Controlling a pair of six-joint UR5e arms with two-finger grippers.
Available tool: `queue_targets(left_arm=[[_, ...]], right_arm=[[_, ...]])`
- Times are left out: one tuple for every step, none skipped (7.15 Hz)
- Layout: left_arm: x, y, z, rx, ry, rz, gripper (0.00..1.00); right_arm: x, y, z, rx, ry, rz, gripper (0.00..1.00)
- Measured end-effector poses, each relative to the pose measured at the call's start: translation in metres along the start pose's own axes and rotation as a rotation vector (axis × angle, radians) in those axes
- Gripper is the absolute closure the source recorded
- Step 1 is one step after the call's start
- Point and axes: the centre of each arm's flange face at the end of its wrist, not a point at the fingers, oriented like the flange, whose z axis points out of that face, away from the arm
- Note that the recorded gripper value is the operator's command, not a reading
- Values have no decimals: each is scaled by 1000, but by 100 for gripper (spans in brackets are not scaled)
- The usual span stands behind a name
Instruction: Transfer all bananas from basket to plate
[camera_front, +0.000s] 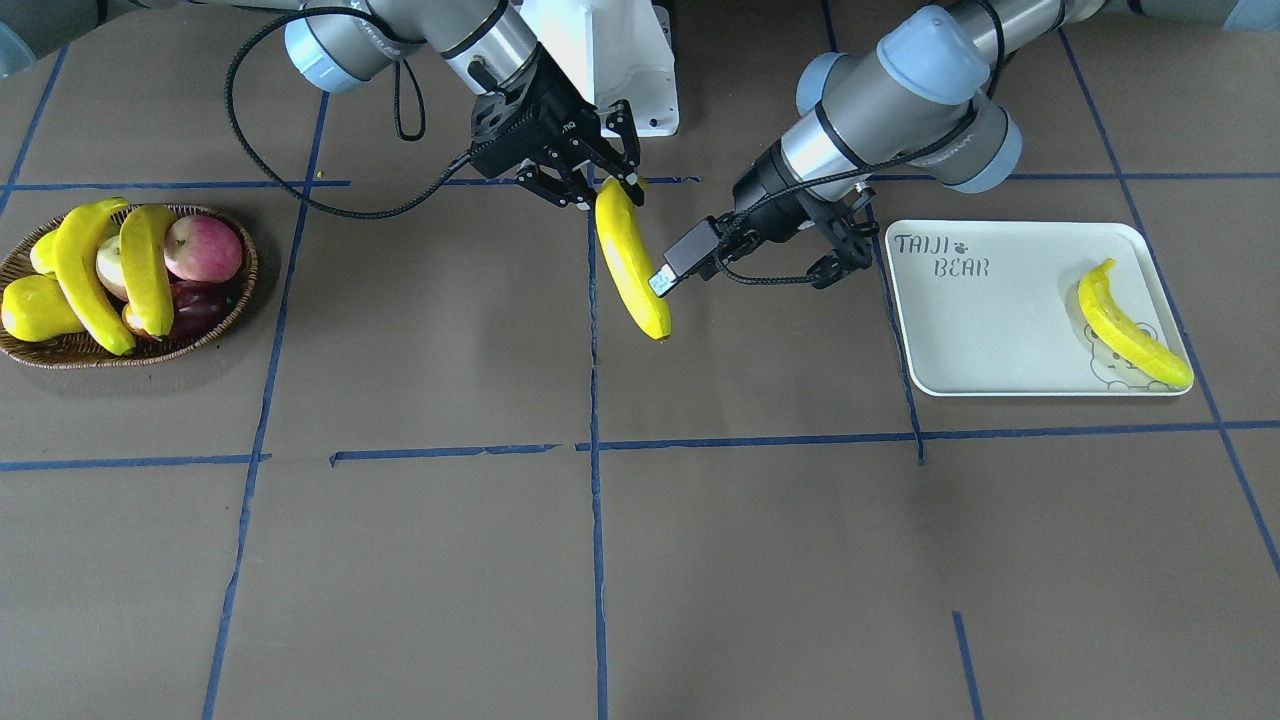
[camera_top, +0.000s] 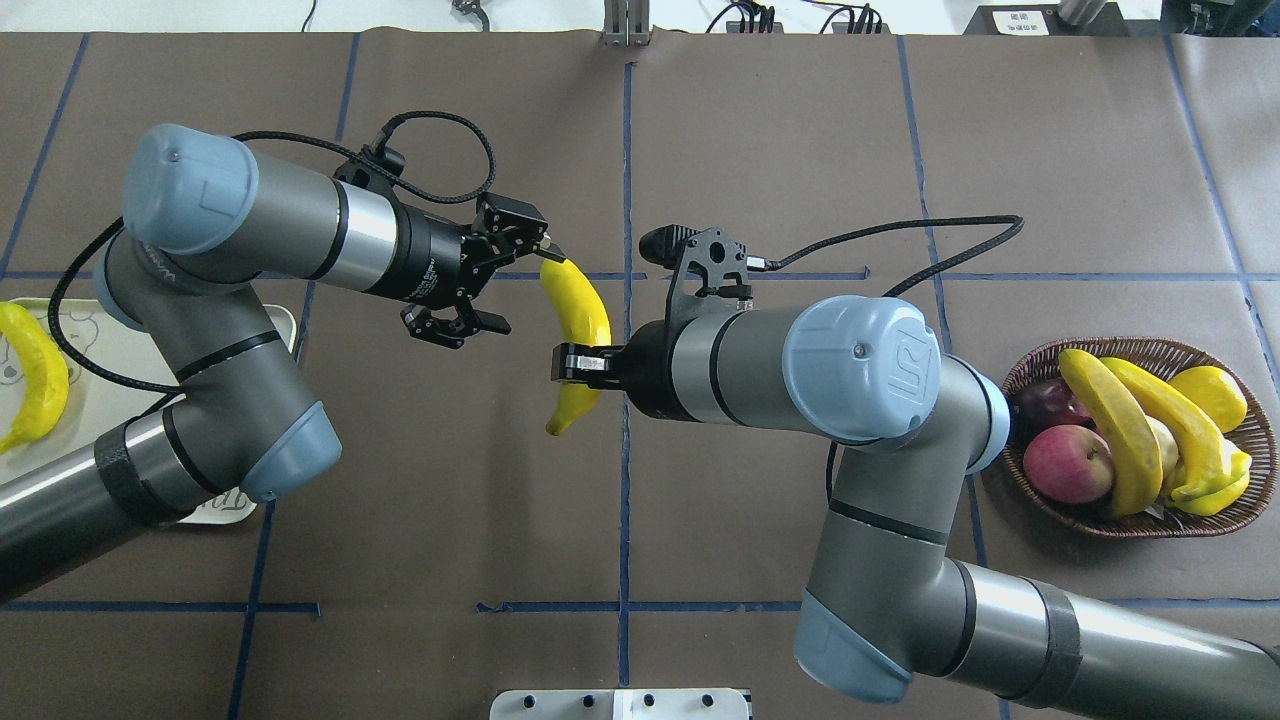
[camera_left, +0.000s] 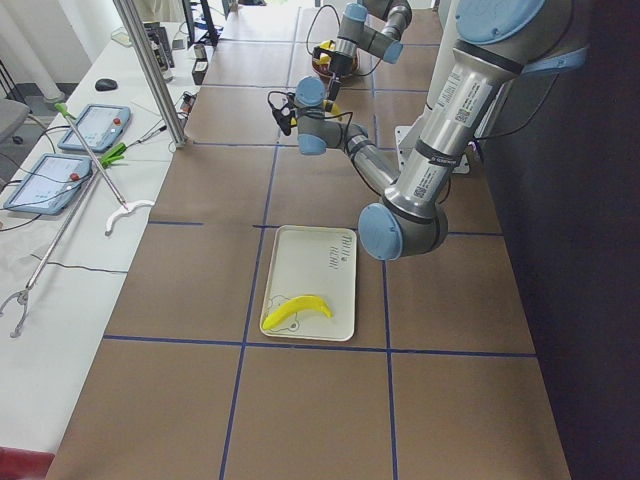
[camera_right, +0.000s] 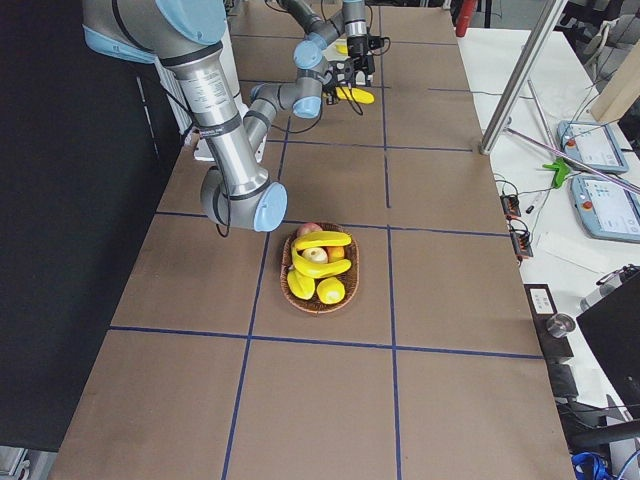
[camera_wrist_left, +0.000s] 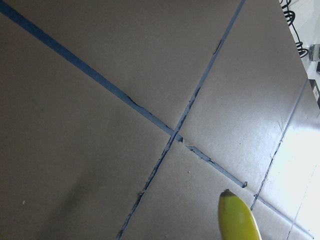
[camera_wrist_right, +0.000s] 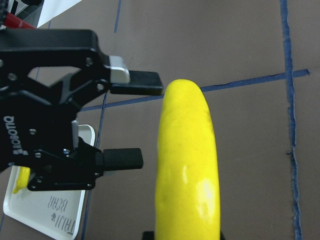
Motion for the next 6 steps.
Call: queue_targets(left_arm=[[0,7,6,-11,-7,0,0],[1,14,11,-21,-10,3,0],[2,18,13,-28,-10,5,1],[3,20,14,-30,-10,5,6],[3,20,15,-24,-7,4,20],[4,19,15,-14,-2,4,49]], right_arm=[[-6,3,2,2,-5,-2,100],[-11,5,5,5,-8,-3,100],[-13,7,7,7,-8,-4,99],[-15,9,8,7,-9,-5,99],[-15,11,9,6,-9,-6,99],[-15,11,9,6,-10,-6,97]])
